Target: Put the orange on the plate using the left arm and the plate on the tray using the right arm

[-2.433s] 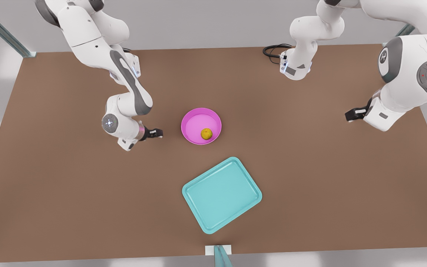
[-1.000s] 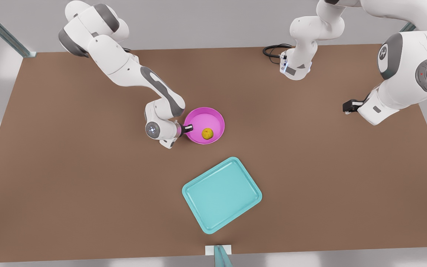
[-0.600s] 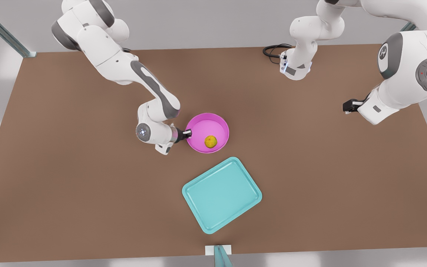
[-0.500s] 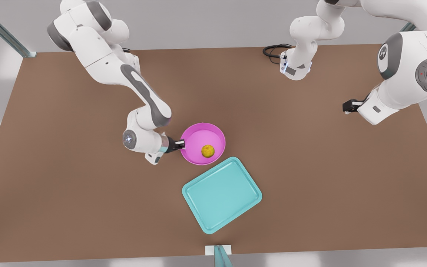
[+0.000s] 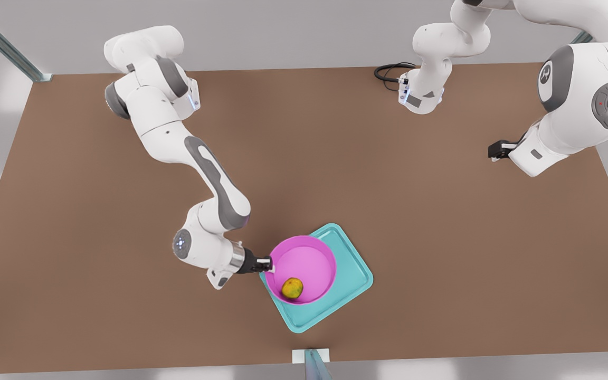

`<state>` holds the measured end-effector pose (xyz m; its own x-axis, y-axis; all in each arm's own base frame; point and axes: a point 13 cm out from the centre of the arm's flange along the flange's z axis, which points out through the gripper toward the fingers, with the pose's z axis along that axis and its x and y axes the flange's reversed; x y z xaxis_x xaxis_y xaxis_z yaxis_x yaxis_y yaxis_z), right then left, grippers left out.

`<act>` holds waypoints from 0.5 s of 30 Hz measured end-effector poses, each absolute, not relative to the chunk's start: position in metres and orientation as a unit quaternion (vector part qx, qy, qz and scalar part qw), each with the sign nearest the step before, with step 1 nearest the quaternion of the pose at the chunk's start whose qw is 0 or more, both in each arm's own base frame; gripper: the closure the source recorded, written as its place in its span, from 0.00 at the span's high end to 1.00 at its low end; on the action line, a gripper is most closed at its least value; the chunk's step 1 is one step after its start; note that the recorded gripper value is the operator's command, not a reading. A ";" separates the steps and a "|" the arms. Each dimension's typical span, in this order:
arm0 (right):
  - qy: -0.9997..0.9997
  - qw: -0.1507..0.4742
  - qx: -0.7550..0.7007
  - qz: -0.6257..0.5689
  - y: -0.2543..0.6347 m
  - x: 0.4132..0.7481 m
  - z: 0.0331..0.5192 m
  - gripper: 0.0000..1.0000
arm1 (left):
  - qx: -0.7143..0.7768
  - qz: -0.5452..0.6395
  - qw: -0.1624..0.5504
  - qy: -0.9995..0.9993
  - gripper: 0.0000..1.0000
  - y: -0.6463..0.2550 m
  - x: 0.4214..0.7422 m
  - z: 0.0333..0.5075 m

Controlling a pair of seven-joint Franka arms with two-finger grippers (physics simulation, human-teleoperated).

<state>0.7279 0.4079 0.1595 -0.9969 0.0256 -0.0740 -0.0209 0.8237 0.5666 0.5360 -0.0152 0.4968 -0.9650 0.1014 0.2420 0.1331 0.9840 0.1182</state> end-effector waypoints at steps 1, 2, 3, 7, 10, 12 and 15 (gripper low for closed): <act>0.953 0.041 0.005 0.299 0.417 0.730 0.154 0.21 | -0.059 -0.067 0.119 -0.989 1.00 -0.015 0.536 0.497; 0.953 0.042 0.008 0.301 0.427 0.732 0.149 0.21 | -0.059 -0.067 0.119 -0.989 1.00 -0.015 0.536 0.496; 0.952 0.042 0.012 0.302 0.437 0.730 0.141 0.21 | -0.060 -0.067 0.119 -0.989 1.00 -0.015 0.536 0.496; 0.952 0.041 0.034 0.303 0.454 0.726 0.133 1.00 | -0.060 -0.067 0.119 -0.989 1.00 -0.015 0.536 0.496; 0.950 0.044 0.050 0.306 0.457 0.728 0.148 1.00 | -0.060 -0.067 0.119 -0.989 1.00 -0.015 0.536 0.496; 0.950 0.044 0.060 0.303 0.454 0.727 0.156 1.00 | -0.061 -0.067 0.119 -0.989 1.00 -0.016 0.537 0.496; 0.969 0.065 0.060 0.230 0.362 0.740 0.203 1.00 | -0.060 -0.067 0.119 -0.989 1.00 -0.015 0.537 0.496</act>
